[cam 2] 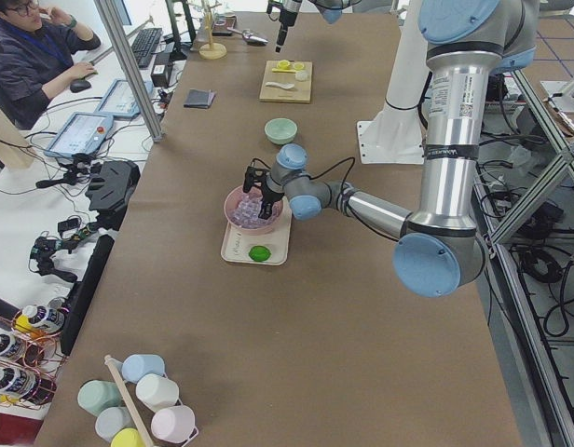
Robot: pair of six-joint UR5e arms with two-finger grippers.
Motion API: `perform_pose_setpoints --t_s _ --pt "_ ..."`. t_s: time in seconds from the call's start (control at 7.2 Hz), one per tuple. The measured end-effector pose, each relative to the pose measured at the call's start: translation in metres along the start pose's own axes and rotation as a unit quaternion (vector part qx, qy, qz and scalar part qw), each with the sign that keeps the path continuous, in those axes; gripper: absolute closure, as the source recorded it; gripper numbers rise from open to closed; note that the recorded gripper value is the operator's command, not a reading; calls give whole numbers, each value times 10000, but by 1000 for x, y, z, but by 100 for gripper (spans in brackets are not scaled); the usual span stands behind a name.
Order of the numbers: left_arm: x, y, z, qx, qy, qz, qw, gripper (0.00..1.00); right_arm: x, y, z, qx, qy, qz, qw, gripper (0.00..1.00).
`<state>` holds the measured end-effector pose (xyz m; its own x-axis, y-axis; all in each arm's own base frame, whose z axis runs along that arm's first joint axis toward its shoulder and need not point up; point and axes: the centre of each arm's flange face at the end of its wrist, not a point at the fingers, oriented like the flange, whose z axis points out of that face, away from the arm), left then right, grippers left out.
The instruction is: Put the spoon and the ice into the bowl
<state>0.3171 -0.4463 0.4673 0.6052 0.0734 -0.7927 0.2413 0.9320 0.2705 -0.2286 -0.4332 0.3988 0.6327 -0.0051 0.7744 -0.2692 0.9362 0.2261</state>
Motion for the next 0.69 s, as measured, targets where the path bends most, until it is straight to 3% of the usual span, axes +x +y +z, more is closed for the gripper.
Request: perform_pose_setpoints --t_s 0.42,0.69 --pt "2 -1 -3 15 32 10 10000 100 0 0 0 -1 -3 -3 10000 0" --pt "5 -1 -11 17 118 27 9999 100 -1 0 1 16 8 -7 10000 0"
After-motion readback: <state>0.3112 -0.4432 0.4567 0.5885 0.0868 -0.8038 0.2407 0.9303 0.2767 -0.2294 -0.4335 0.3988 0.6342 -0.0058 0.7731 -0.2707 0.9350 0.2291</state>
